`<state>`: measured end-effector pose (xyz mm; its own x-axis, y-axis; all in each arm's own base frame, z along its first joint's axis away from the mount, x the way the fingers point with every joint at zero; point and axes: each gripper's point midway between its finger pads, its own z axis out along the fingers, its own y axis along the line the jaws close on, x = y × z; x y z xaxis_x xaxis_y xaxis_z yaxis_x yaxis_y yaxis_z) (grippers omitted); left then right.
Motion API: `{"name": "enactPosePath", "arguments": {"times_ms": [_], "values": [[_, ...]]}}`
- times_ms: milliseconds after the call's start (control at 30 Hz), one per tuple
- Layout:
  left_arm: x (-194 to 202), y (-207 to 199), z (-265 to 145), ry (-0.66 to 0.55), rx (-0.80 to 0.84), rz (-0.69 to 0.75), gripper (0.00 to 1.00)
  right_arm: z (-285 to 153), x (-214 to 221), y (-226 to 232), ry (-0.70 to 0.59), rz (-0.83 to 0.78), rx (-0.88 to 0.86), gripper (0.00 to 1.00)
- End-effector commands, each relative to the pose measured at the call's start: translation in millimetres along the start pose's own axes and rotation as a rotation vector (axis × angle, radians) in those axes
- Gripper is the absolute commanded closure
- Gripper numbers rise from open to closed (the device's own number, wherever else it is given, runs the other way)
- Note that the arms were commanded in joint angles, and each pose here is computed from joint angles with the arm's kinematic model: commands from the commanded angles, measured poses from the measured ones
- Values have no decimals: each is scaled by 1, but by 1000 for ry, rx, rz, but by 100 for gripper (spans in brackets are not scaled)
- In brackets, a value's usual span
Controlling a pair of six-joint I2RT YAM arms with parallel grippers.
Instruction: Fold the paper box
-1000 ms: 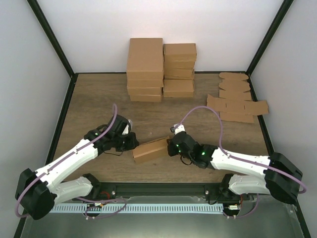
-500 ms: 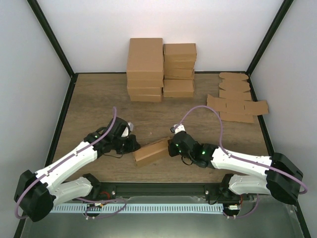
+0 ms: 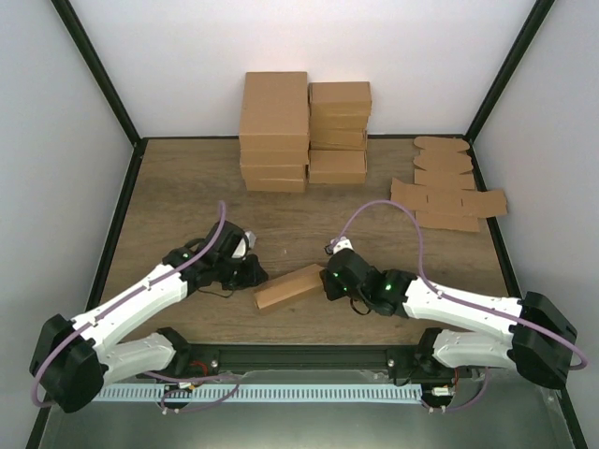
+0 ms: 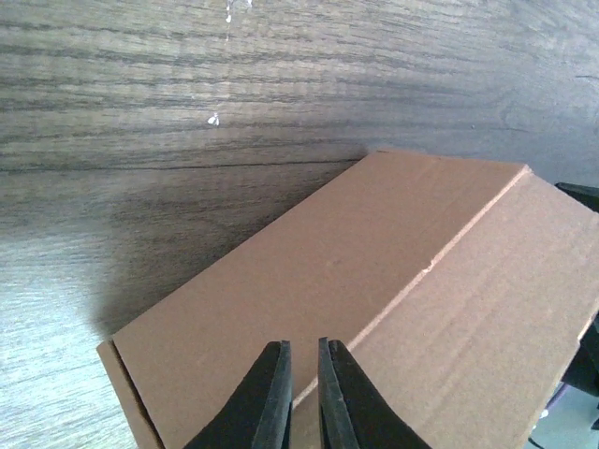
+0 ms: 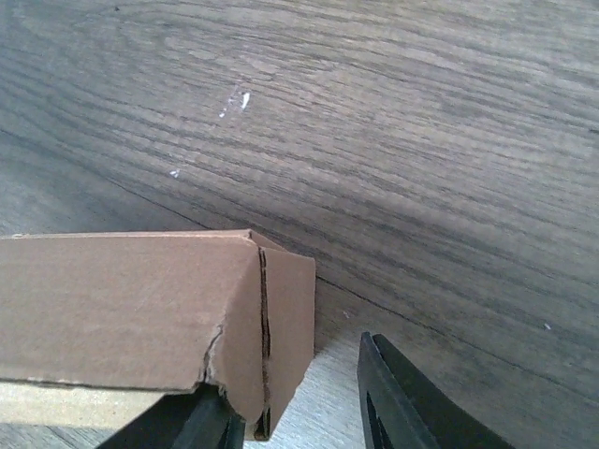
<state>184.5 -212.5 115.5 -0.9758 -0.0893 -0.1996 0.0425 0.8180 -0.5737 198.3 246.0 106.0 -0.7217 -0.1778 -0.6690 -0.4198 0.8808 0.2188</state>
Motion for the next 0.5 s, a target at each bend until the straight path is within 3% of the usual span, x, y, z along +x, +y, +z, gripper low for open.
{"name": "enactPosePath", "arguments": {"times_ms": [0,467], "values": [[-12,-11,-4,-23,4,43,87,-11,3,-7,59,-32,63,63],[-42,-24,-24,-94,-80,203,63,-42,-44,12,-21,-26,19,41]]}}
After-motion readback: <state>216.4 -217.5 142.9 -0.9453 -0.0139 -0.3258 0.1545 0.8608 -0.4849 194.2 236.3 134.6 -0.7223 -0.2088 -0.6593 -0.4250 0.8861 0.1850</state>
